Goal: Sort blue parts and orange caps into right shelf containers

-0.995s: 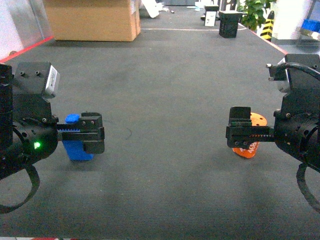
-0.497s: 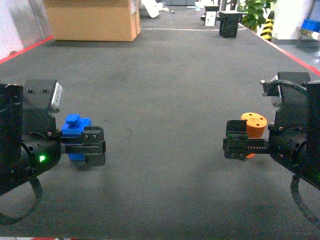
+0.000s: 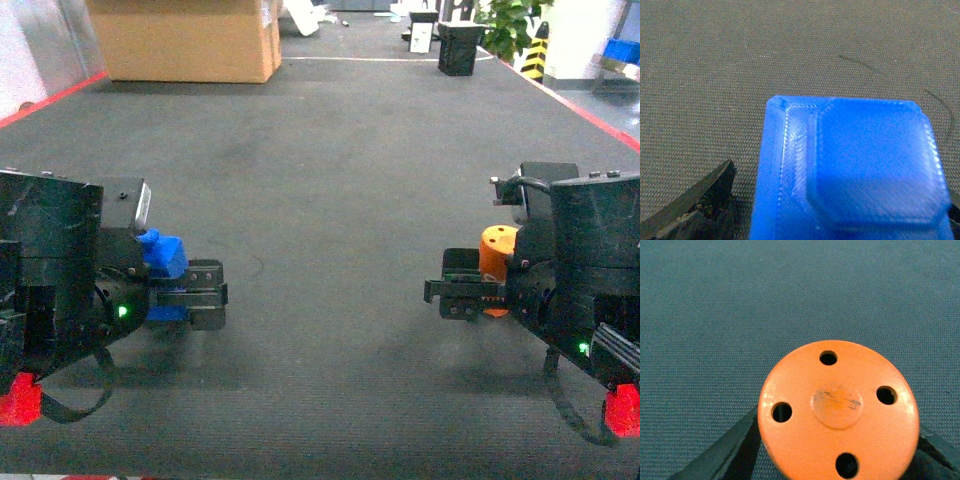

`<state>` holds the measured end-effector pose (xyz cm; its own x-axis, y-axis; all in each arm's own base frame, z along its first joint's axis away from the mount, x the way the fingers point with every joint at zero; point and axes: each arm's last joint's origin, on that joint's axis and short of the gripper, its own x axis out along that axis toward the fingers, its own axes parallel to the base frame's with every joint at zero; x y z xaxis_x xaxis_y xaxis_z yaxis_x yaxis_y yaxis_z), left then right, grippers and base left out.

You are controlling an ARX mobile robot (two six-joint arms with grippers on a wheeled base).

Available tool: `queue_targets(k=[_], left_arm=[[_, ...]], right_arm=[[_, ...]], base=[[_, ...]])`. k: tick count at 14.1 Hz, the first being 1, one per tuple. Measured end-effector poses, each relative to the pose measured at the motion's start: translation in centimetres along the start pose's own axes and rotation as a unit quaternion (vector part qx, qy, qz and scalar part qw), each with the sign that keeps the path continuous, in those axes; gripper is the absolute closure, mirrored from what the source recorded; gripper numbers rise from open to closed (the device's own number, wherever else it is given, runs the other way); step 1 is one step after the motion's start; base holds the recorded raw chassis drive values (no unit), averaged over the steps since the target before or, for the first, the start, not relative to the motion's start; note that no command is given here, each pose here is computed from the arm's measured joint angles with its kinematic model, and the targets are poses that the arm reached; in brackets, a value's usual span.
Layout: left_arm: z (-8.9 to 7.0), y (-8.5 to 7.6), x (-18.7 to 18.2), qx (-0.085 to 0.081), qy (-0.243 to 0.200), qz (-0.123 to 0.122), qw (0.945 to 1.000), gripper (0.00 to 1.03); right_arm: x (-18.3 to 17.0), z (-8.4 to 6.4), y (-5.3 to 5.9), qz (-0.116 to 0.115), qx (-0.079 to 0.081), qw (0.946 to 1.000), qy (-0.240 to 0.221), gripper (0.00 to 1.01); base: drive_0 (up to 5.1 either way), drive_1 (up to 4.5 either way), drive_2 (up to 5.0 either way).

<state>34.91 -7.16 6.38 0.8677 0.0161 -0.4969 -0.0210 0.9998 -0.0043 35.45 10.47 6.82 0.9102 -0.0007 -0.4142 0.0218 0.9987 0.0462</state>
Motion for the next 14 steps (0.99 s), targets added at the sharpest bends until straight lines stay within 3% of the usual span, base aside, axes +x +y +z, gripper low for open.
queue_targets(k=[2, 3, 4, 7, 9, 11, 13, 14], left_arm=[[0.1, 0.0, 0.1, 0.000, -0.004, 0.005, 1.0000, 0.09], [0.0, 0.0, 0.2, 0.000, -0.004, 0.007, 1.0000, 0.20], [0.1, 0.0, 0.1, -0.001, -0.007, 0.009, 0.9999, 0.32], [0.1, 0.0, 0.1, -0.002, -0.011, 0.009, 0.9999, 0.39], [-0.1, 0.2, -0.5, -0.004, -0.020, 0.009, 0.9997, 0.58], [0.4, 0.4, -2.3, -0.010, -0.052, 0.011, 0.9985, 0.59], [2.5, 0.7, -6.1, -0.030, -0.134, 0.023, 0.9903, 0.59], [3.6, 0.7, -9.4, -0.036, -0.189, 0.028, 0.9810, 0.59]], right_arm=[[0.2, -0.3, 0.0, -0.006, -0.002, 1.0000, 0.004, 0.52], [0.2, -0.3, -0.1, -0.007, -0.001, 1.0000, 0.003, 0.57], [0.2, -0.2, -0.1, -0.007, -0.001, 1.0000, 0.002, 0.58], [0.2, -0.2, -0.1, -0.006, 0.000, 1.0000, 0.001, 0.58], [-0.2, -0.3, -0.5, -0.004, 0.005, 1.0000, -0.002, 0.58], [-2.0, 0.1, -1.2, -0.001, 0.007, 0.9997, -0.023, 0.58], [-5.2, 2.0, -2.3, -0.002, 0.004, 0.9971, -0.075, 0.58], [-7.8, 3.4, -3.0, -0.005, 0.004, 0.9936, -0.113, 0.58]], base=[[0.0, 0.00, 0.0], [0.0, 0.00, 0.0], [0.0, 0.00, 0.0], [0.0, 0.00, 0.0], [0.0, 0.00, 0.0], [0.0, 0.00, 0.0], [0.0, 0.00, 0.0], [0.0, 0.00, 0.0]])
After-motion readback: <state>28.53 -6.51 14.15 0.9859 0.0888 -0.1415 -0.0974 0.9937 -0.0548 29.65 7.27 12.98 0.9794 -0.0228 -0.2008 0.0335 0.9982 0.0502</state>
